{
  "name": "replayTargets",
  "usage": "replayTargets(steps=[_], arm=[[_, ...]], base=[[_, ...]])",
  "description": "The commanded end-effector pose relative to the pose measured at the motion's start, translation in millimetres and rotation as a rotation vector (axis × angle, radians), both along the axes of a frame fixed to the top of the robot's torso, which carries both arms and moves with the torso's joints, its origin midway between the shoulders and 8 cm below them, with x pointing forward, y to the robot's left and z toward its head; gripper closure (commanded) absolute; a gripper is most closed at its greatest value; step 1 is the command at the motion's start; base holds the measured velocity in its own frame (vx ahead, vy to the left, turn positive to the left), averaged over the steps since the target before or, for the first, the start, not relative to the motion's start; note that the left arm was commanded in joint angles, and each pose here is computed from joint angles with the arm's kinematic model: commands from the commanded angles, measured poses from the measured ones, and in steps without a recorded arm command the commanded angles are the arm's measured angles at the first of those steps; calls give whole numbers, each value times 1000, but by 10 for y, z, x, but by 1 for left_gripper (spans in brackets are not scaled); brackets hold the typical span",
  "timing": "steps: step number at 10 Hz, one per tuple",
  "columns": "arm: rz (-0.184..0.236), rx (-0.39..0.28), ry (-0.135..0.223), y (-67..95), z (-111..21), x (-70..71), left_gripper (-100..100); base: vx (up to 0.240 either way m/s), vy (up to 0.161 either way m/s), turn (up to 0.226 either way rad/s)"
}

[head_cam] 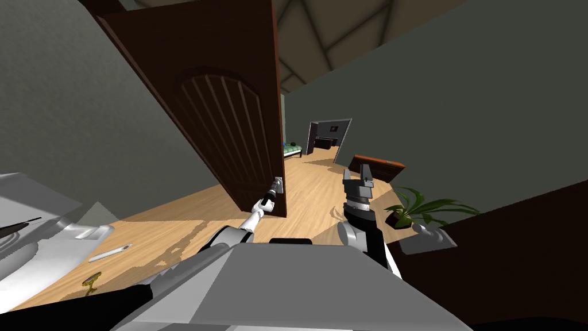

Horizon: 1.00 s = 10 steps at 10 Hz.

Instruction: Push the door open

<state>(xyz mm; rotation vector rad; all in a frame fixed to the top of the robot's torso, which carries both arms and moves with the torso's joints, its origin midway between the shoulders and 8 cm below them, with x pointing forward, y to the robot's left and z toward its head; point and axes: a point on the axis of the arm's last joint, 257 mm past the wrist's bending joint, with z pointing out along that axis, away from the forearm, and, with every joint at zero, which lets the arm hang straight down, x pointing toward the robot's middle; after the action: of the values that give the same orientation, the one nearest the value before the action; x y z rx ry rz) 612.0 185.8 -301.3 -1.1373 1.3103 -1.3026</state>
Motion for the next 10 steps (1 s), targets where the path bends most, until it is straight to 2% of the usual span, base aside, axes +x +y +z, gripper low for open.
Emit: replayTargets(steps=[1, 3, 4, 5, 7, 8, 10], arm=[[35, 5, -2, 227, 28, 33, 100], [35, 5, -2, 227, 28, 33, 100], [59, 4, -2, 352, 30, 40, 100], [67, 4, -2, 394, 30, 42, 100], [67, 4, -2, 394, 30, 42, 100], [90, 3, -1, 519, 33, 45, 100], [113, 2, -1, 641, 35, 47, 100]], base=[[158, -98, 32], [90, -64, 32], [90, -85, 17], [129, -126, 78], [69, -52, 27], [85, -80, 40], [147, -140, 82]])
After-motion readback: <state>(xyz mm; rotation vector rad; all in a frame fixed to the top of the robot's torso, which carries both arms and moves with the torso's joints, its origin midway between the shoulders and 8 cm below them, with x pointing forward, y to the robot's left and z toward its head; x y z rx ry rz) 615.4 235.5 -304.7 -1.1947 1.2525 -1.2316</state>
